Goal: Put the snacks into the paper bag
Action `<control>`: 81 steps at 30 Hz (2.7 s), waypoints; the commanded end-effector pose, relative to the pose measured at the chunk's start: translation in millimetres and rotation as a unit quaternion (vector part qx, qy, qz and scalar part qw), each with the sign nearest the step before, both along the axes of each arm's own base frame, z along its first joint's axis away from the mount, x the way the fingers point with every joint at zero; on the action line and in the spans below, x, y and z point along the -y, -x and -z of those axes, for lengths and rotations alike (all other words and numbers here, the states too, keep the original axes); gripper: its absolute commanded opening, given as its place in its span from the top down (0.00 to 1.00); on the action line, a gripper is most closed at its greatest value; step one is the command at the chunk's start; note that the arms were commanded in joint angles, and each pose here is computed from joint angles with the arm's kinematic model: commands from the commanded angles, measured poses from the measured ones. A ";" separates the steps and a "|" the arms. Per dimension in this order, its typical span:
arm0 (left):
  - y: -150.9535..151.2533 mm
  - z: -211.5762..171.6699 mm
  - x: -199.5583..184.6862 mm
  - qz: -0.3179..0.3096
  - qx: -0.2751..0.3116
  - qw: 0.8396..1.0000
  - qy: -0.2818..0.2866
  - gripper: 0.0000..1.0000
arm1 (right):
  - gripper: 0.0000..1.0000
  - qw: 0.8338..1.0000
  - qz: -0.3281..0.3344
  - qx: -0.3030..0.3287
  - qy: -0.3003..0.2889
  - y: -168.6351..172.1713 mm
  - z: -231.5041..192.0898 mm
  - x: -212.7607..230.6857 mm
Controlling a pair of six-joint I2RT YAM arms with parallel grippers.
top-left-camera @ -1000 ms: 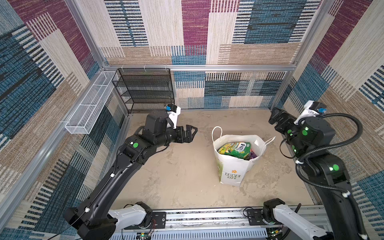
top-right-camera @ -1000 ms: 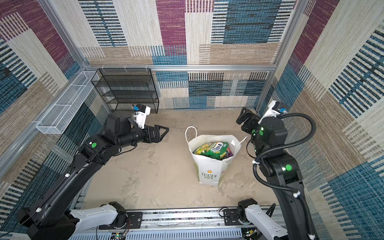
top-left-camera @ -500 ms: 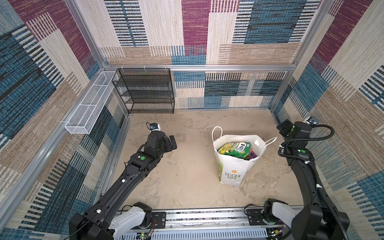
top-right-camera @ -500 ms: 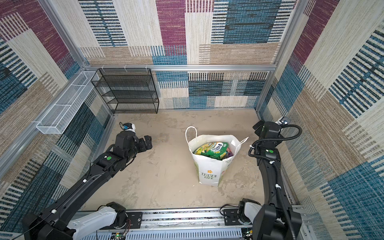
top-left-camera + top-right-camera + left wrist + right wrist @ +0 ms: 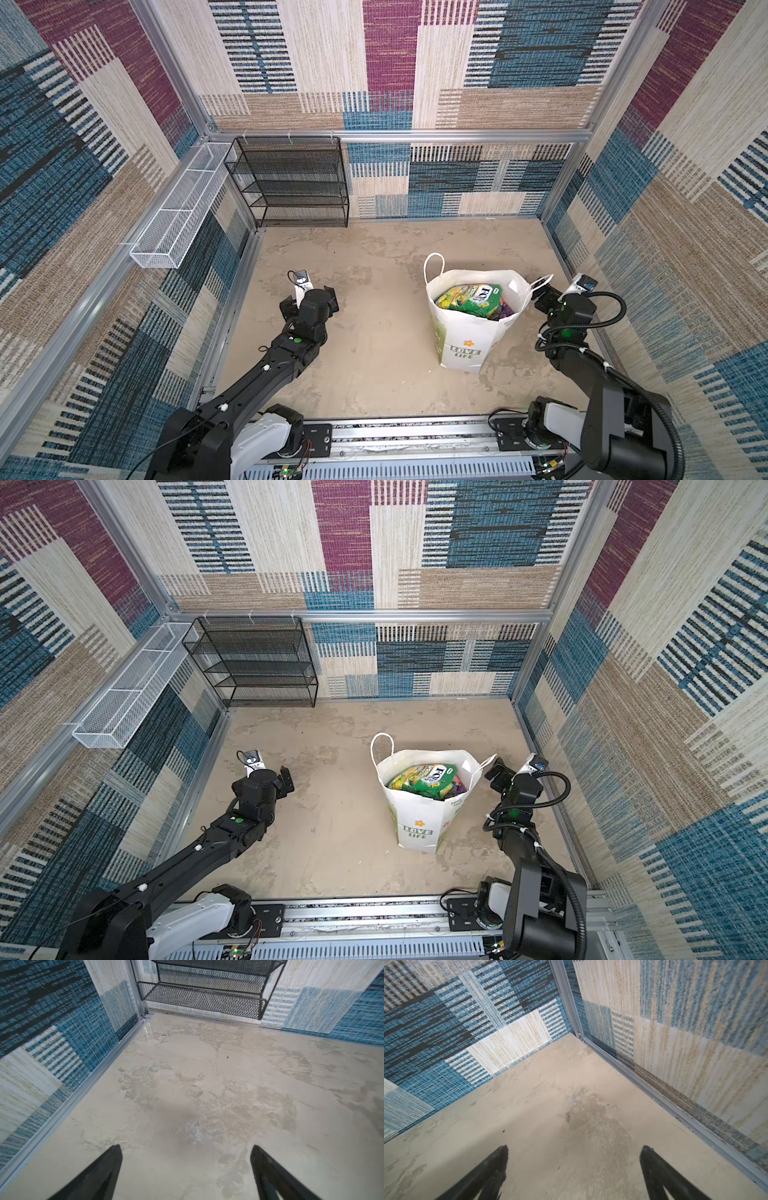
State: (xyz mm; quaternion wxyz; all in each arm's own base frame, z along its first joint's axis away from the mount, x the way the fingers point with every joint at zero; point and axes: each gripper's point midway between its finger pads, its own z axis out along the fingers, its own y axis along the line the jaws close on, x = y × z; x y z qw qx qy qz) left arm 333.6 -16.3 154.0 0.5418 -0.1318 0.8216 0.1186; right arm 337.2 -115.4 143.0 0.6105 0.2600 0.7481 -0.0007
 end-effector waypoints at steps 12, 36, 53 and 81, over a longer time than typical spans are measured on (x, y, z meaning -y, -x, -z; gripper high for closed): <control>-15.5 12.6 -30.7 -0.046 0.047 0.992 -0.103 0.01 | 0.00 0.987 -0.096 0.111 0.063 0.7 -24.5 -35.9; -52.2 41.9 -40.8 0.059 0.041 0.996 -0.046 0.00 | 0.00 0.968 -0.173 0.108 0.149 -22.9 -14.3 -100.0; -61.9 56.9 -53.5 0.062 0.023 0.998 -0.006 0.00 | 0.00 0.968 -0.176 0.097 0.150 -28.4 -4.8 -101.8; -62.9 57.4 -52.3 0.067 0.023 0.998 -0.004 0.00 | 0.00 0.968 -0.176 0.094 0.150 -29.7 -4.1 -102.7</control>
